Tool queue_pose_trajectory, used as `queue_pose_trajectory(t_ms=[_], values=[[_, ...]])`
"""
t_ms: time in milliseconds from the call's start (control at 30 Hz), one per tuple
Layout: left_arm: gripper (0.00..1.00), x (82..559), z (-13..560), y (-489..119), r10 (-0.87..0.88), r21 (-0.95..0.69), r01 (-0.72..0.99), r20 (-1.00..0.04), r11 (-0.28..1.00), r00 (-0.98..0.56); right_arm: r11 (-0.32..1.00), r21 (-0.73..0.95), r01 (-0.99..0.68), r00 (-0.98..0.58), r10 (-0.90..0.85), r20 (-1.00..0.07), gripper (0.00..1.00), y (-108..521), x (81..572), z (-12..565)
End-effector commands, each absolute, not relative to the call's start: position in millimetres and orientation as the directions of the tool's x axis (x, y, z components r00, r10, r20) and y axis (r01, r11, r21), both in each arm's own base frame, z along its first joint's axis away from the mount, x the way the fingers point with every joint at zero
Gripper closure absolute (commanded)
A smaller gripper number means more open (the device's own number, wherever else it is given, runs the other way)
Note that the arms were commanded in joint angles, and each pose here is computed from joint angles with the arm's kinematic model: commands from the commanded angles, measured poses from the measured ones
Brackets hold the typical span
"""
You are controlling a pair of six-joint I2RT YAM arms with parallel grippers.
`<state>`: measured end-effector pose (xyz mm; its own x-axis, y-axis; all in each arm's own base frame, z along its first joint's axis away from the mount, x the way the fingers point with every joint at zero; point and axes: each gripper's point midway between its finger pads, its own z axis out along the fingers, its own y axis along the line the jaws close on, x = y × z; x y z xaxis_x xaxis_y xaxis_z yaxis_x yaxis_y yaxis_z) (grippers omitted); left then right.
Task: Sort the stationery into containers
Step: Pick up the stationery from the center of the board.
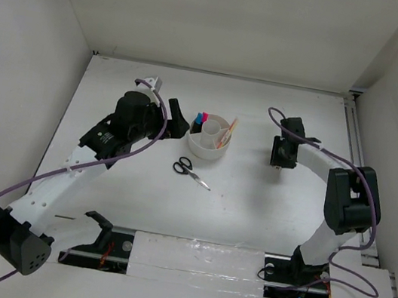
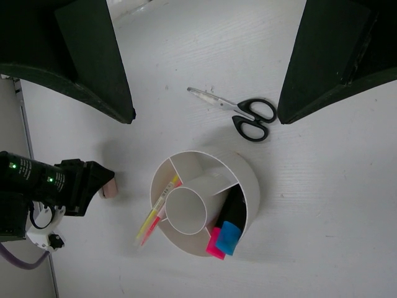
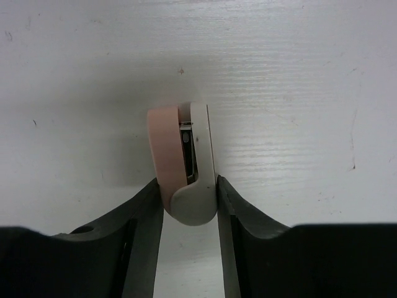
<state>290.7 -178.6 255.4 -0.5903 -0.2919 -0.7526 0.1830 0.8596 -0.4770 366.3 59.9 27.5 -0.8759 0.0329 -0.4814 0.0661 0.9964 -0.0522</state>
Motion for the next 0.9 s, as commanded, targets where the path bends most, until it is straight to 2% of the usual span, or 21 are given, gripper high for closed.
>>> queue_pose_trajectory(t_ms=[0,67,167,300,367,433,633,867], values=[[0.0,292.4,259.0,-181.1,-0.284,-0.475,0.211,-0.766,0.854,-0.576,0.998,-0.021,0.057,-0.863,0.039,-0.504,1.0,68.4,373.1,41.2],[0.0,288.4,259.4,-186.6,-0.275,-0.489,0.236,-0.758,0.84,-0.592,0.997,0.062,0.034,-0.81,0.064,-0.583,1.0,83.8,375.6,64.3],[0.0,285.3,264.9,-198.1,-0.269,-0.518,0.294,-0.756,0.803,-0.597,0.971,0.218,-0.1,-0.734,0.076,-0.675,1.0,125.4,358.8,101.1],[0.0,273.3,274.9,-220.9,-0.255,-0.582,0.399,-0.738,0.709,-0.624,0.934,0.27,-0.236,-0.667,0.047,-0.744,1.0,162.8,338.5,138.9],[0.0,267.2,287.4,-231.5,-0.256,-0.605,0.465,-0.746,0.646,-0.615,0.889,0.29,-0.355,-0.622,0.007,-0.783,1.0,196.6,318.8,156.2],[0.0,257.4,282.9,-243.1,-0.239,-0.647,0.495,-0.716,0.58,-0.656,0.849,0.333,-0.411,-0.563,0.051,-0.825,1.0,215.7,304.8,181.1],[0.0,240.4,296.0,-265.7,-0.24,-0.684,0.61,-0.72,0.4,-0.651,0.741,0.409,-0.533,-0.449,0.162,-0.879,1.0,264.5,267.8,243.4],[0.0,240.6,282.7,-277.6,-0.249,-0.722,0.576,-0.681,0.383,-0.688,0.701,0.396,-0.593,-0.409,0.161,-0.898,1.0,308.3,253.4,276.4]])
